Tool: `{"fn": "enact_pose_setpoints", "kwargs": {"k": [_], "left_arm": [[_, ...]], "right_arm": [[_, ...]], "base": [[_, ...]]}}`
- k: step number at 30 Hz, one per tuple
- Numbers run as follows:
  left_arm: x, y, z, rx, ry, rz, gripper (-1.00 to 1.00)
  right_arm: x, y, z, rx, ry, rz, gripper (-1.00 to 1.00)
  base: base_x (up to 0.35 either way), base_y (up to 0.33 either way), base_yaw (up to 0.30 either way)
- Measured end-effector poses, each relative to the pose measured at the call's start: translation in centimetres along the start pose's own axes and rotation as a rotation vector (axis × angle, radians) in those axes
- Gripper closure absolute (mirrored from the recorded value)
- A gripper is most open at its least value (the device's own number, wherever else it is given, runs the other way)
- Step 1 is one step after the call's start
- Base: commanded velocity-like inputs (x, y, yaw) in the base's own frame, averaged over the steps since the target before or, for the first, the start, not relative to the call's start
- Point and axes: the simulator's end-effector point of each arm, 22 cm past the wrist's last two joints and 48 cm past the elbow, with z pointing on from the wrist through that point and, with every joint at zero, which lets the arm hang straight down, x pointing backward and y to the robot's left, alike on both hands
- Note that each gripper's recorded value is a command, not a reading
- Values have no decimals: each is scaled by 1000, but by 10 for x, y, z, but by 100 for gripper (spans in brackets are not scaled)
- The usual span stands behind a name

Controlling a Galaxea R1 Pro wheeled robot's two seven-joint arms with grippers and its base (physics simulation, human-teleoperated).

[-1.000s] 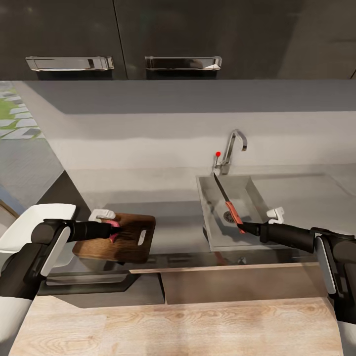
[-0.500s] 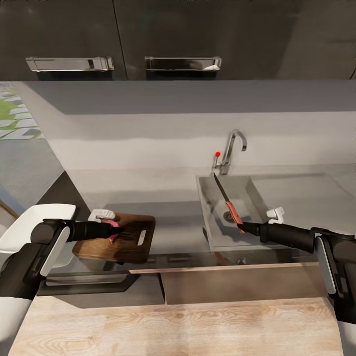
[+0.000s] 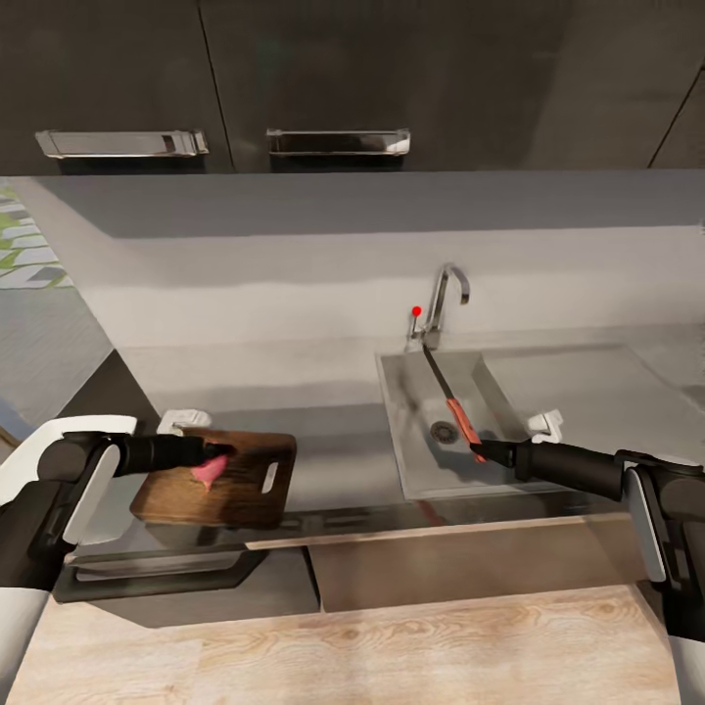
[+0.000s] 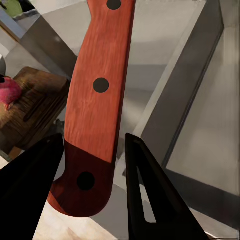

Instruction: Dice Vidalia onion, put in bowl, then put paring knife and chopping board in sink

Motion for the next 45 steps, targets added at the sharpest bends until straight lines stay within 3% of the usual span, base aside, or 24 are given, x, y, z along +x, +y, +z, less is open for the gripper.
{"fn": "enact_pose_setpoints", "kwargs": {"k": [3,7,11,12,14,15,16,17,18,20,22,34,40,45], "left_arm": [[-6,12,-9,-20,-17,-14,-100],[-32,43,-41,-38,-125,-119,-100],[-49,44,-61,20,-201,-179,-100],[-54,38,-69,62,-231,-191,-100],[-63,12,-93,204,-304,-190,-100],[-65,-22,-117,365,-350,-162,-100],[-66,-35,-127,431,-365,-142,-100],[-62,-73,-158,633,-408,-69,-100],[-53,-106,-193,821,-458,42,-100],[-44,-120,-213,916,-489,132,-100],[-35,-127,-223,966,-491,171,-100],[-31,-125,-218,952,-478,170,-100],[-21,-117,-196,872,-407,183,-100],[-17,-119,-189,853,-387,186,-100]], "right_arm": [[-2,1,-1,0,-3,-3,100],[-5,3,-3,0,-8,-9,100],[-7,5,-5,-1,-12,-14,100],[-8,6,-6,-1,-13,-15,100],[-9,7,-7,-2,-15,-18,100],[-9,8,-7,-2,-16,-19,100],[-10,8,-7,-3,-17,-20,100],[-11,9,-8,-4,-18,-22,100],[-11,10,-8,-6,-19,-23,100],[-12,11,-8,-8,-21,-26,100],[-12,13,-7,-12,-18,-28,100],[-12,12,-7,-4,-18,-32,100],[-17,5,-15,12,-34,-26,100],[-26,-2,-28,31,-67,-19,100]], "base": [[0,0,-88],[0,0,-79],[0,0,-78],[0,0,-77],[0,0,-77],[0,0,-76],[0,0,-59],[-16,10,-30],[-34,37,-24],[-87,155,47],[-171,262,211],[-216,293,285],[-183,314,138],[-168,320,-173]]}}
